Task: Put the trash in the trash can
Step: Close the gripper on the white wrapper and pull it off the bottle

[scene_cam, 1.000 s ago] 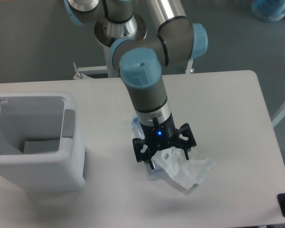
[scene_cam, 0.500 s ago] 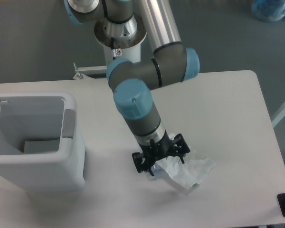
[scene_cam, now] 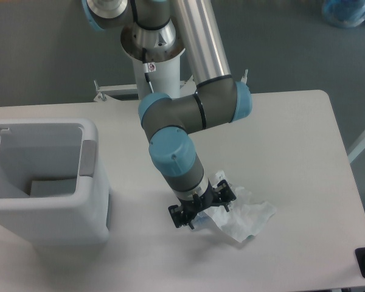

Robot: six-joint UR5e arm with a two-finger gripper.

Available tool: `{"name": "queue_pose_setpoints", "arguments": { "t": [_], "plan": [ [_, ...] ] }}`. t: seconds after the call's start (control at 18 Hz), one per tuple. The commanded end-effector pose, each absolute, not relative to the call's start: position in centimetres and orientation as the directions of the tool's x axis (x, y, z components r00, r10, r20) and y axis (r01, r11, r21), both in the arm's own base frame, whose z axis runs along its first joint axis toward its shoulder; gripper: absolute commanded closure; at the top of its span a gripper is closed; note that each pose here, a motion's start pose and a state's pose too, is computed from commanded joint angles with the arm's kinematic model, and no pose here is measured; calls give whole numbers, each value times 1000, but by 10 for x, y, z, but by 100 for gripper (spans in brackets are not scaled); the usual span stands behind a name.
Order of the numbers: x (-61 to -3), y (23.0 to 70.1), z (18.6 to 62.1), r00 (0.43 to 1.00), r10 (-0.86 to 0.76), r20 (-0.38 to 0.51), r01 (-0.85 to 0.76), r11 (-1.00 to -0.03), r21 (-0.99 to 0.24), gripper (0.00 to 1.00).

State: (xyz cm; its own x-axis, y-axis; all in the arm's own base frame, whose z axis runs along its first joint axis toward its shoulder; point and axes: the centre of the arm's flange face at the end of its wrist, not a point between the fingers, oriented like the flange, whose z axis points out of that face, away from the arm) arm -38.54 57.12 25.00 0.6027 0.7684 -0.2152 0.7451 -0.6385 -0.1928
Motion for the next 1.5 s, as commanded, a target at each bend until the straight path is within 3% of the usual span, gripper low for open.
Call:
{"name": "queue_pose_setpoints", "arguments": {
  "t": [0.22, 0.61, 0.94, 1.5],
  "plan": [
    [-389, 575, 237, 554, 806, -207, 785, -589, -192, 0],
    [-401, 573, 225, 532, 815, -229, 798, -574, -185, 0],
    [-414, 568, 200, 510, 798, -320, 799, -578, -166, 0],
    [-431, 563, 197, 488, 812, -320, 813, -556, -171, 0]
  ]
}}
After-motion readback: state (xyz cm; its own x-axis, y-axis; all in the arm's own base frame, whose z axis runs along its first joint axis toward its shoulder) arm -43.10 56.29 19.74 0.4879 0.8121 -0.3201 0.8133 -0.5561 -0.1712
